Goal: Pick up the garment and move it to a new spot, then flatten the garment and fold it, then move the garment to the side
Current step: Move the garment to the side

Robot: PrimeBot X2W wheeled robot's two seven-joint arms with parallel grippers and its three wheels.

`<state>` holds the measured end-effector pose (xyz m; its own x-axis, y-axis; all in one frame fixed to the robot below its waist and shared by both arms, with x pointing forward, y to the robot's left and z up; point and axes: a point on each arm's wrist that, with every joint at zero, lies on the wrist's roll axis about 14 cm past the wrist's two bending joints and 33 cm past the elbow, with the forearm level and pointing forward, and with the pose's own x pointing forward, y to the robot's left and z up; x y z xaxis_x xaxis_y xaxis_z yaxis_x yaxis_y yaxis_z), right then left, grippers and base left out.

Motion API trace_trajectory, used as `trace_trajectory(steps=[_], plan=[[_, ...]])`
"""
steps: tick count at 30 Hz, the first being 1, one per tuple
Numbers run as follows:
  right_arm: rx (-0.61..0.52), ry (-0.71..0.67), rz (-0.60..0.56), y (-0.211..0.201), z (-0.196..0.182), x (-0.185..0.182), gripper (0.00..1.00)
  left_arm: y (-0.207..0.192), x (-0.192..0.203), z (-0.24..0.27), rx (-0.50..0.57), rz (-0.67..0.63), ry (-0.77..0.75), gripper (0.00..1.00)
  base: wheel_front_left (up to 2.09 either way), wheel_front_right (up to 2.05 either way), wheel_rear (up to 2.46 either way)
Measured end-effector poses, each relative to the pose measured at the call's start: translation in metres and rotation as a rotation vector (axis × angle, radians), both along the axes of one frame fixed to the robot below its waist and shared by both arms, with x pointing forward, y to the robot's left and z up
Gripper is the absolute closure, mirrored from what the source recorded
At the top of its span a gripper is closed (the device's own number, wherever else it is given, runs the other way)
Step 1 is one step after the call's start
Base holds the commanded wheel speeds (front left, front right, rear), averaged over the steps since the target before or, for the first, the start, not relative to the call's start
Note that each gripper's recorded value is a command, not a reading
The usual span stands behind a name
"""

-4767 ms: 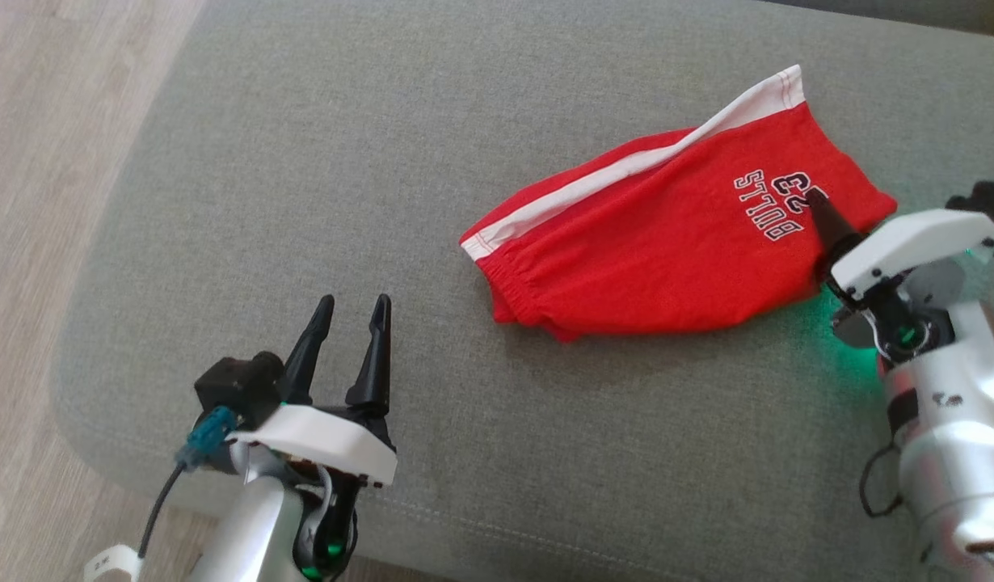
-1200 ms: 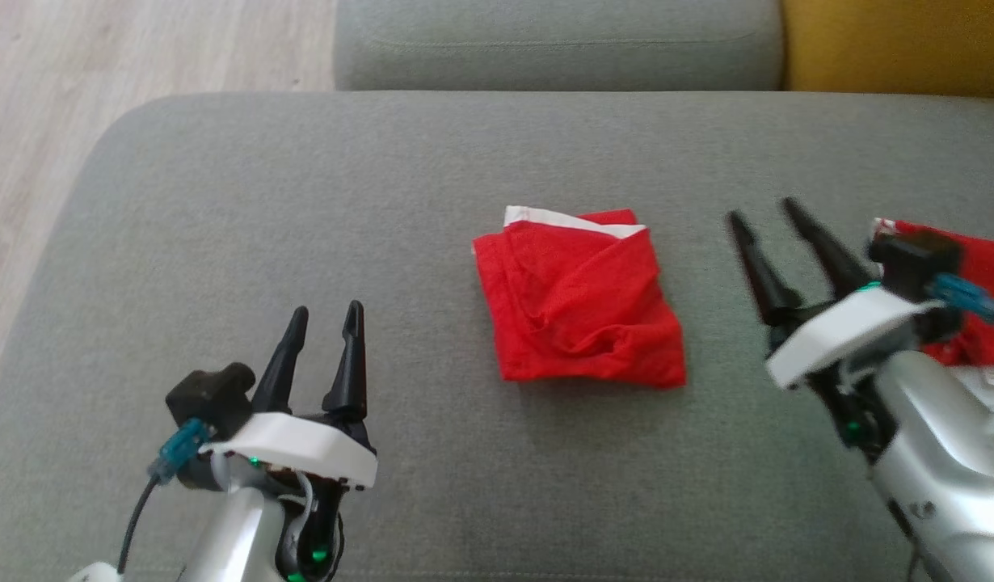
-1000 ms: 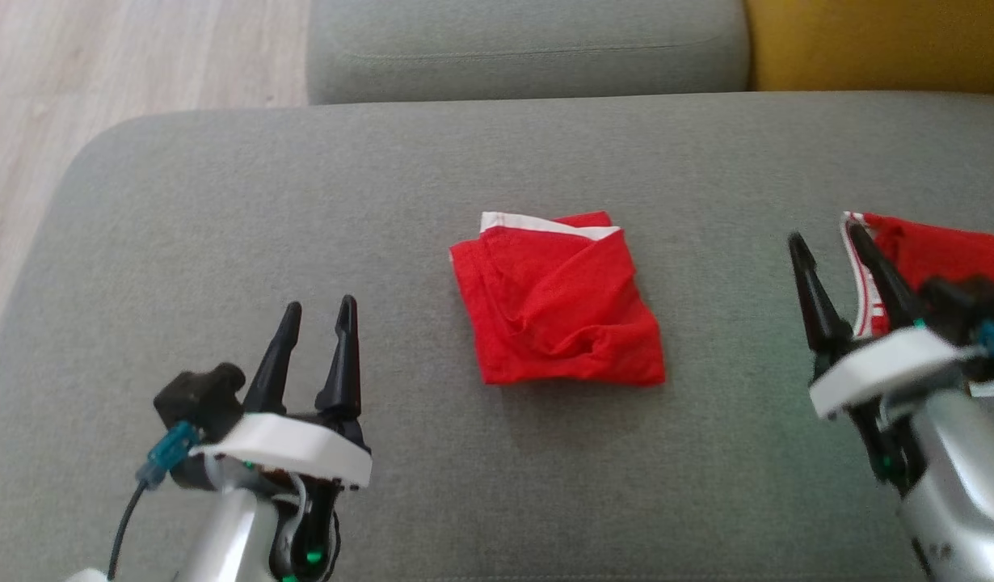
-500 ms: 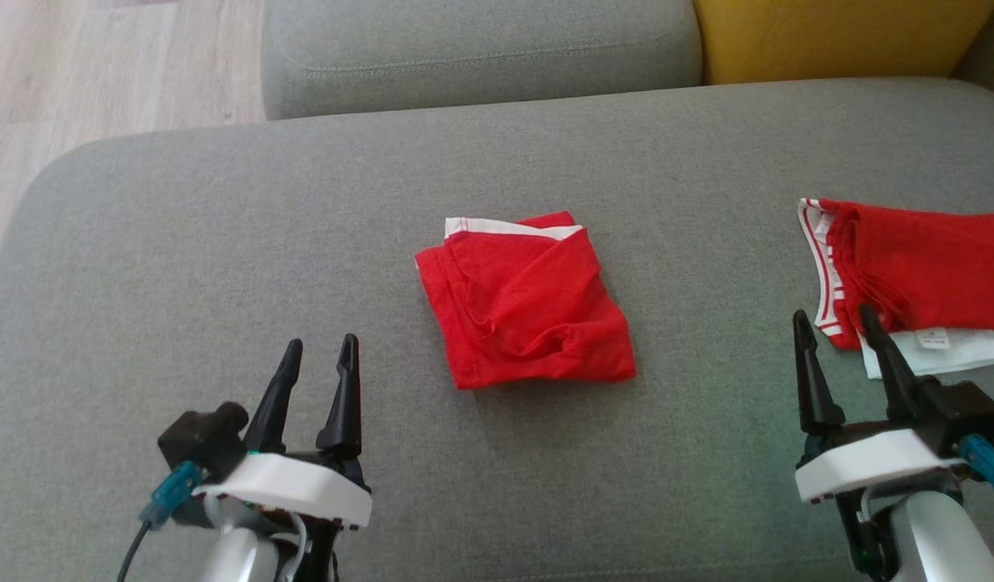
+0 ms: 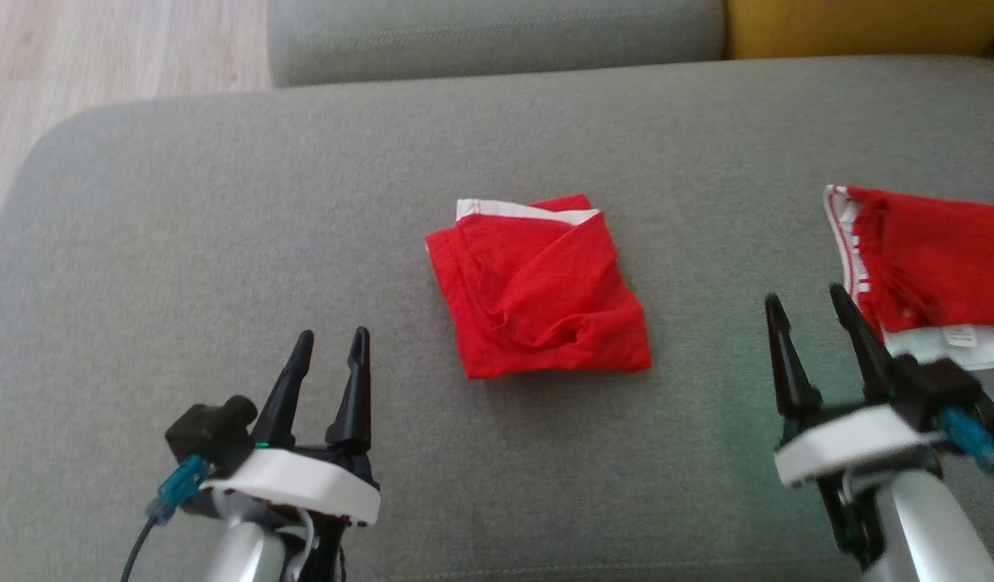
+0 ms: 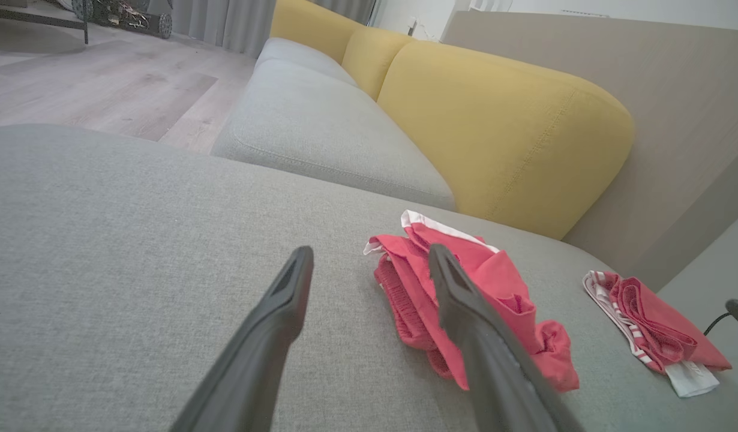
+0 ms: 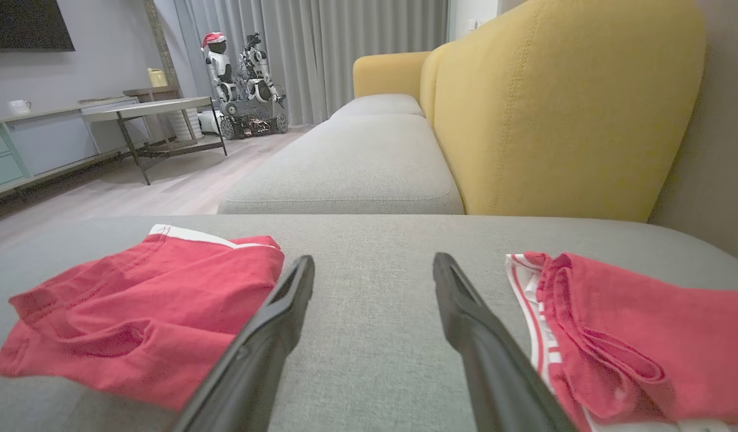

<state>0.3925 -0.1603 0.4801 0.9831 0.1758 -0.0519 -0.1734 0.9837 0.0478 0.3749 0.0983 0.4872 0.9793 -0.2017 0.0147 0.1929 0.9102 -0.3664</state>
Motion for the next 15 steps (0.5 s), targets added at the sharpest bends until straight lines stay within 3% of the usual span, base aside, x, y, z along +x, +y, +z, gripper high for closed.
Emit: trace_trajectory(steps=[8,15], plan=[[0.065,0.094,0.109,0.039,-0.01,0.042,0.0,0.01,0.009,-0.006,0.009,0.026,0.016,0.0,0.0,0.0,0.0],[0.095,0.278,0.202,0.07,-0.05,0.056,0.0,0.026,0.009,-0.015,0.021,0.071,0.045,0.0,0.0,0.0,0.0]])
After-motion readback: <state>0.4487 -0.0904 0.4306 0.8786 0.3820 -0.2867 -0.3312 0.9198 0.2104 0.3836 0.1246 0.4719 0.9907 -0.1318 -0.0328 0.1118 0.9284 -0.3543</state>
